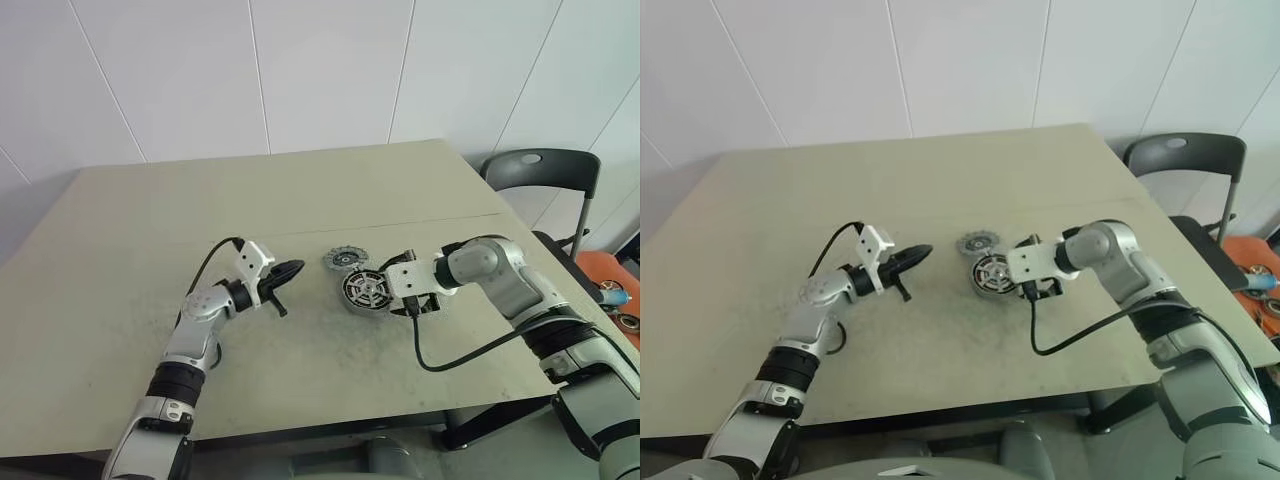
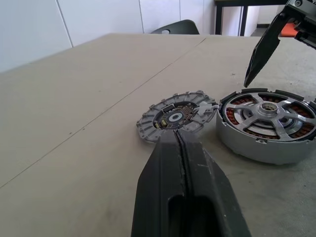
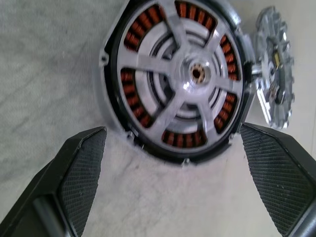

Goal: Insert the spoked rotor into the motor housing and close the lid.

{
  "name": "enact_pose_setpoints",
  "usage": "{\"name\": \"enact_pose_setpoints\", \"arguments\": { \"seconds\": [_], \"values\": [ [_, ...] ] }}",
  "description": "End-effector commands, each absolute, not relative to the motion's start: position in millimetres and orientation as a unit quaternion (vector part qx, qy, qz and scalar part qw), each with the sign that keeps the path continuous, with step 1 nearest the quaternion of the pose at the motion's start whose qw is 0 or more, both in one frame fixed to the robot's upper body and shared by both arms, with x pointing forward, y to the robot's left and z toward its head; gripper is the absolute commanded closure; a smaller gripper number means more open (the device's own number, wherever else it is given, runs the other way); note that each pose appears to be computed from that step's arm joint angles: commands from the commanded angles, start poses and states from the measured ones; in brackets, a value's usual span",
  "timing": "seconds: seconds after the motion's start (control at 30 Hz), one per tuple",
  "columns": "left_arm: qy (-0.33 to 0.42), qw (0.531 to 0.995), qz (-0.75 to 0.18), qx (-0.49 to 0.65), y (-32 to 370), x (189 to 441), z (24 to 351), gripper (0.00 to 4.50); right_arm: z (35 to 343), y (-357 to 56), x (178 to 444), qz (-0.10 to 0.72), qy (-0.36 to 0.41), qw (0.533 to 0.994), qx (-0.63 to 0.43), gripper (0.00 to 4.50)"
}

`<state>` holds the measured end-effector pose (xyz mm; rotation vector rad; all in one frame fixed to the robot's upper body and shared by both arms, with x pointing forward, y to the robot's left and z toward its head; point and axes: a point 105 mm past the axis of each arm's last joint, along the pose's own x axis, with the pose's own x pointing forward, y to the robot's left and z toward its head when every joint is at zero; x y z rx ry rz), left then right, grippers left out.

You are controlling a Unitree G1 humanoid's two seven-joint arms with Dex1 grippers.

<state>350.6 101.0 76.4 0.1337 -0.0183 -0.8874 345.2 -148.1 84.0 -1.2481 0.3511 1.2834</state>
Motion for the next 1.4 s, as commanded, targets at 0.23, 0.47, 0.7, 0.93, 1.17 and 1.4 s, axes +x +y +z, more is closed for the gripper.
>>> {"name": "enact_pose_setpoints", "arguments": {
  "seconds": [0.23,0.47,0.7,0.93,1.17,1.4],
  "values": [
    [-0.030,0.900,-0.427,0.082,103.8,357.3,88.1,4.50,100.9,-143.1,354.1,0.551,0.131,0.607,-0.557,1.54],
    [-0.030,0.902,-0.422,0.083,106.2,358.8,87.4,4.50,102.8,-140.2,352.6,0.560,0.129,0.602,-0.555,3.48],
    [-0.029,0.902,-0.422,0.083,106.0,358.6,86.2,4.50,106.3,-115.5,338.2,0.586,0.108,0.638,-0.488,3.48],
    [-0.026,0.904,-0.419,0.086,107.2,358.8,83.7,4.50,86.9,-114.9,321.3,0.573,0.143,0.637,-0.495,3.48],
    [-0.026,0.905,-0.415,0.088,108.2,359.1,82.5,4.50,78.4,-122.0,318.1,0.521,0.233,0.663,-0.484,3.48],
    [-0.025,0.907,-0.410,0.090,109.7,358.2,81.3,4.50,75.1,-127.3,324.9,0.506,0.248,0.658,-0.499,4.03]
  ]
}}
